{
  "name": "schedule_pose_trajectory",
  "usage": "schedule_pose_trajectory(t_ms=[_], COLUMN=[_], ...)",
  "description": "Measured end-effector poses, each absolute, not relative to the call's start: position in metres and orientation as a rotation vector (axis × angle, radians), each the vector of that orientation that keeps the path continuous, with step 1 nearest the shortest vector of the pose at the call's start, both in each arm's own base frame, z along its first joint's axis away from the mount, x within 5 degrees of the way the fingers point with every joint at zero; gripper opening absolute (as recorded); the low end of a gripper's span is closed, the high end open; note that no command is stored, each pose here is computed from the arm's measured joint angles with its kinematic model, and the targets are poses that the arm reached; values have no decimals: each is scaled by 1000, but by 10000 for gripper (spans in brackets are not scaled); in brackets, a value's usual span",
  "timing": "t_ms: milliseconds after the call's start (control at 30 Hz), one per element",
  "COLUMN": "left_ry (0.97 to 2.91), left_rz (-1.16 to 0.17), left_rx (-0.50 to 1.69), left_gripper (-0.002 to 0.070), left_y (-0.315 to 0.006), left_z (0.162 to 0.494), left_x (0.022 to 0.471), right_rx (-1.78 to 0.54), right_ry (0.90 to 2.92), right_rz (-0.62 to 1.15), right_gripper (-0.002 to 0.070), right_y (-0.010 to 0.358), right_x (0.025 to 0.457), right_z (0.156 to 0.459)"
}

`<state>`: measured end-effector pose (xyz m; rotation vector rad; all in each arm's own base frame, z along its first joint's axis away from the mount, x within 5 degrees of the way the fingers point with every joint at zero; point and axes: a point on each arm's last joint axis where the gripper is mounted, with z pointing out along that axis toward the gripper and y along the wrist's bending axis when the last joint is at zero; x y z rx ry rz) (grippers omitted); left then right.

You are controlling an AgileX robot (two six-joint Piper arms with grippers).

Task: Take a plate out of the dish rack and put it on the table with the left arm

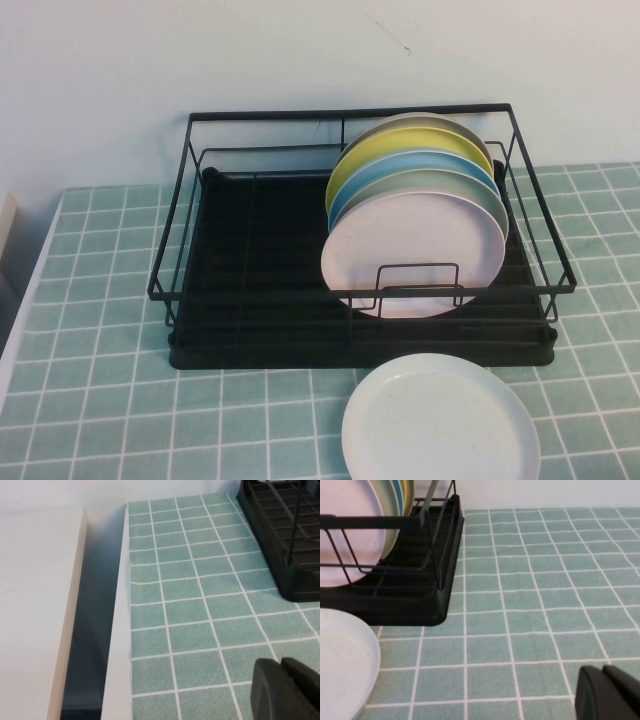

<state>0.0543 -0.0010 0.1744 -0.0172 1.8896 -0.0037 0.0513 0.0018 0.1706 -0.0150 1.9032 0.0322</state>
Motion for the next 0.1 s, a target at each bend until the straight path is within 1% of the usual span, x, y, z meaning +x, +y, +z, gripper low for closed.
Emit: schedule_pose_trajectory(t_ms=[100], left_ry=[1890], left_rz=[-4], left_rx=[-17], left_gripper=[-2], left_y=[-1], left_z=[174], left_x=[54], right_rx=[-15], right_ry=[1903], right_rz=[32], right_gripper=[-1], right_y=[2], right_x=[51], right_z=[171])
